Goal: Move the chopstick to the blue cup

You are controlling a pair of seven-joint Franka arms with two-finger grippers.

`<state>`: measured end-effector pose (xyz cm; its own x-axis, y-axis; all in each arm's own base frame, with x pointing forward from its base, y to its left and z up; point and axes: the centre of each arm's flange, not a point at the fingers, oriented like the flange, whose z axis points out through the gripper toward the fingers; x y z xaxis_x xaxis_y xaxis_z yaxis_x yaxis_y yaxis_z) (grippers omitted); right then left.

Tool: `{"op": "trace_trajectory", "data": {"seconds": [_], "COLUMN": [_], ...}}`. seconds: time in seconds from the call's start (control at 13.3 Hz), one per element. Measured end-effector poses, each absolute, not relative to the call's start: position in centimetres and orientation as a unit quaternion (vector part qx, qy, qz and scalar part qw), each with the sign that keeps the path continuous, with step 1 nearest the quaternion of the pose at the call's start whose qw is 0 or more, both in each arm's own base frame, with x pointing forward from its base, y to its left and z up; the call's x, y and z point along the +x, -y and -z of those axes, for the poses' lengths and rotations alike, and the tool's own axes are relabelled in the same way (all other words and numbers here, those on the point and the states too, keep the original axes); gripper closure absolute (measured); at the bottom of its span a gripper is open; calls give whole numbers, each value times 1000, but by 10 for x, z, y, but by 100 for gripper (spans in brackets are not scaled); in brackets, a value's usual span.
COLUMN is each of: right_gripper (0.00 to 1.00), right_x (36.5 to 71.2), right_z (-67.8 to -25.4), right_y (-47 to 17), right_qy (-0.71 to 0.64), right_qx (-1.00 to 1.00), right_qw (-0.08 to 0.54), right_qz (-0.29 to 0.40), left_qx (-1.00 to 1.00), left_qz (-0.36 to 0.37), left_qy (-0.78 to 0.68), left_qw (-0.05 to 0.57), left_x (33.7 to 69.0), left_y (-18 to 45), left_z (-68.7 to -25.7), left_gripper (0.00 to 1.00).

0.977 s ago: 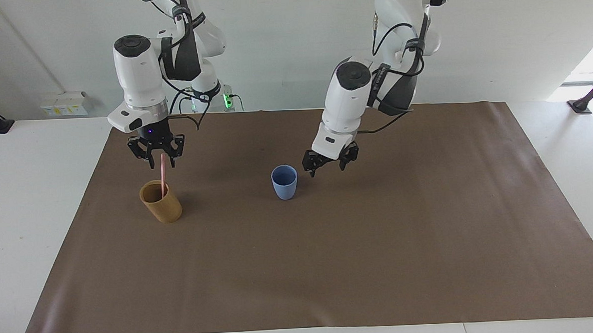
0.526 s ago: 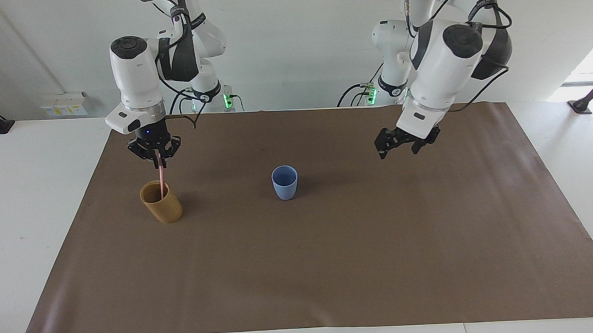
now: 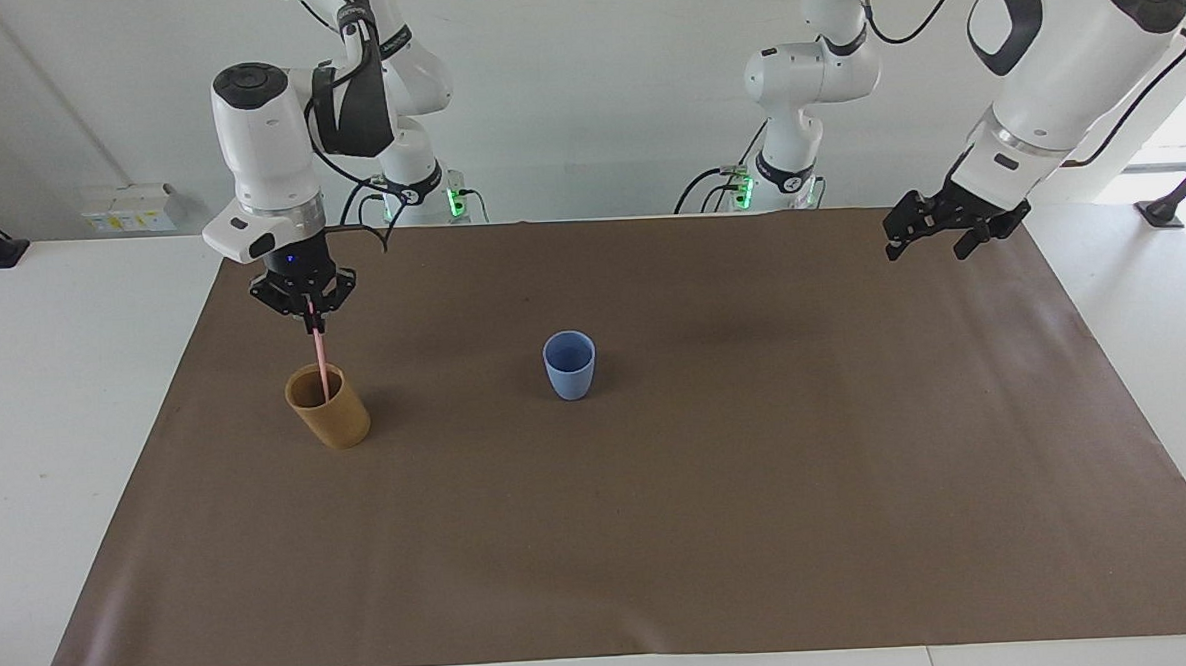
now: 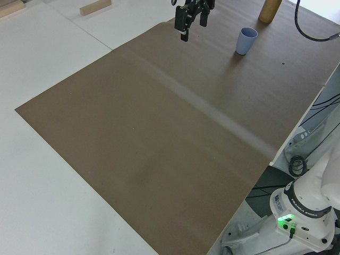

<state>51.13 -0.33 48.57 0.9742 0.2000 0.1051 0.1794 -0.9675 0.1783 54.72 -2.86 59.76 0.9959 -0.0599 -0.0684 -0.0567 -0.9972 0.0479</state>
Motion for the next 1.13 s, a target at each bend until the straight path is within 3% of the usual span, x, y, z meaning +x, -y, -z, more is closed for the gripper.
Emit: {"op": "trace_trajectory", "data": {"seconds": [0.45,1.13], "right_gripper": [91,91], "right_x": [509,494], "right_z": [-557,-609], "right_y": [9,-26], "right_qy": [-76,-29], "right_qx": [993,998], "right_qw": [90,55], "right_qz": [-22,10], "left_qx": [999,999], "left_qz": [26,20], "left_qy": [38,36], "left_qw": [2,10], "left_x": [532,531], "left_y": [24,22], "left_z": [-651,-658], "left_gripper": [0,0]}}
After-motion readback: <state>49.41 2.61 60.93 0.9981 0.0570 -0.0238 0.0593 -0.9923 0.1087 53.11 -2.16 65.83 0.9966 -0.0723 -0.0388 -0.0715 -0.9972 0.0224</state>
